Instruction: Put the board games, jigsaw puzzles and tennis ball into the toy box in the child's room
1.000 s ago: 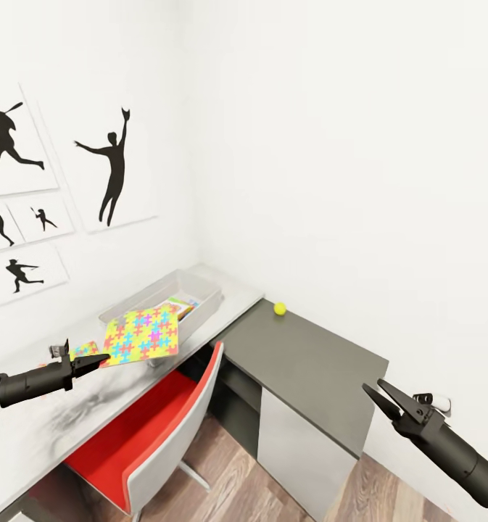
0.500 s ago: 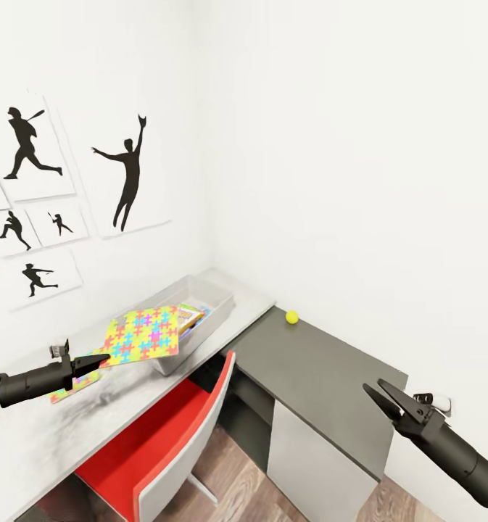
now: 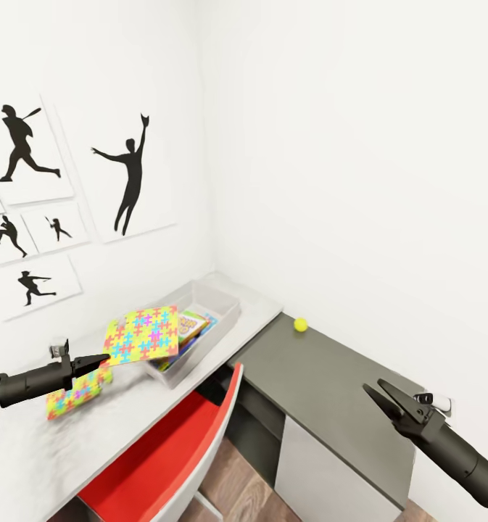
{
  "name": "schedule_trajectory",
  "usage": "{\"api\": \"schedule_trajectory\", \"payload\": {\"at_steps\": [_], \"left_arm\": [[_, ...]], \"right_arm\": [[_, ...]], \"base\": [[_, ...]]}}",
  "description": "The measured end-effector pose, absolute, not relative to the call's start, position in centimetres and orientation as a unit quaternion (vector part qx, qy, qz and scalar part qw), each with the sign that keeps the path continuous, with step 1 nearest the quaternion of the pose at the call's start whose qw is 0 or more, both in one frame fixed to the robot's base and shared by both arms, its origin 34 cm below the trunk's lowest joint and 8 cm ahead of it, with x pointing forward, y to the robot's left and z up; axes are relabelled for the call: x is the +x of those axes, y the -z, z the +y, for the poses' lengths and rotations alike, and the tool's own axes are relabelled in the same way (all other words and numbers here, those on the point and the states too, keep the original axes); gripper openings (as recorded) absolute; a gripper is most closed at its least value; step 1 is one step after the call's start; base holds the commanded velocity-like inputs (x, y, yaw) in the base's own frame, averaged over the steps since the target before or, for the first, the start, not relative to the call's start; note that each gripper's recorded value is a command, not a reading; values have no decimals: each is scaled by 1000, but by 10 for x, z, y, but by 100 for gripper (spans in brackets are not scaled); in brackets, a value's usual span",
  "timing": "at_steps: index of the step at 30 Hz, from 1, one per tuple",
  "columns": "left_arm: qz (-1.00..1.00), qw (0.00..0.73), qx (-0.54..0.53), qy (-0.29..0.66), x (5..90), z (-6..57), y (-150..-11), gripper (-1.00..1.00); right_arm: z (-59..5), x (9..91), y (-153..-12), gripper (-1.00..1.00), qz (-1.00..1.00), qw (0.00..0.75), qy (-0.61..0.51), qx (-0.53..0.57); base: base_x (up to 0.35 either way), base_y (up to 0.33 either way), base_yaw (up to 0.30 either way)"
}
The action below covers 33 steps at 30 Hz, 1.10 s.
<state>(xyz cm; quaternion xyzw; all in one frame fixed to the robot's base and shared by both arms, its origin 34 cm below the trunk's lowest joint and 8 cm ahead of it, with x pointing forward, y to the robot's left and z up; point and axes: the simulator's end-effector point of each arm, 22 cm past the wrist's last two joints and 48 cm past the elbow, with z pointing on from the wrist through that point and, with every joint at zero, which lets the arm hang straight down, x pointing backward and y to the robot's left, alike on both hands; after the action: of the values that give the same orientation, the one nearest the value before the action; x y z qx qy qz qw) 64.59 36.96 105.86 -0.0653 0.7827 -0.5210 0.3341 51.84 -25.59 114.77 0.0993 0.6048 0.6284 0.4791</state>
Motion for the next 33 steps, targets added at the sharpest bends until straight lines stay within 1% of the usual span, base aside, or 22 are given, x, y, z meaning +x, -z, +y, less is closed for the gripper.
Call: {"api": "schedule_trajectory", "payload": {"at_steps": [4, 15, 27, 33], "left_arm": [[783, 334, -65, 521, 646, 370, -1058, -100], [783, 334, -65, 521, 646, 370, -1058, -100], [783, 334, -65, 521, 646, 370, -1059, -100], [783, 334, -65, 521, 646, 369, -1058, -100]], "right_arm": [[-256, 519, -1148, 100, 605, 479, -628, 99], [-256, 519, -1148, 100, 605, 479, -628, 99], [-256, 519, -1148, 100, 605, 479, -628, 99], [-256, 519, -1148, 100, 605, 479, -628, 99]], "base": [[111, 21, 0], [20, 79, 0], [177, 91, 0], [69, 33, 0]]}}
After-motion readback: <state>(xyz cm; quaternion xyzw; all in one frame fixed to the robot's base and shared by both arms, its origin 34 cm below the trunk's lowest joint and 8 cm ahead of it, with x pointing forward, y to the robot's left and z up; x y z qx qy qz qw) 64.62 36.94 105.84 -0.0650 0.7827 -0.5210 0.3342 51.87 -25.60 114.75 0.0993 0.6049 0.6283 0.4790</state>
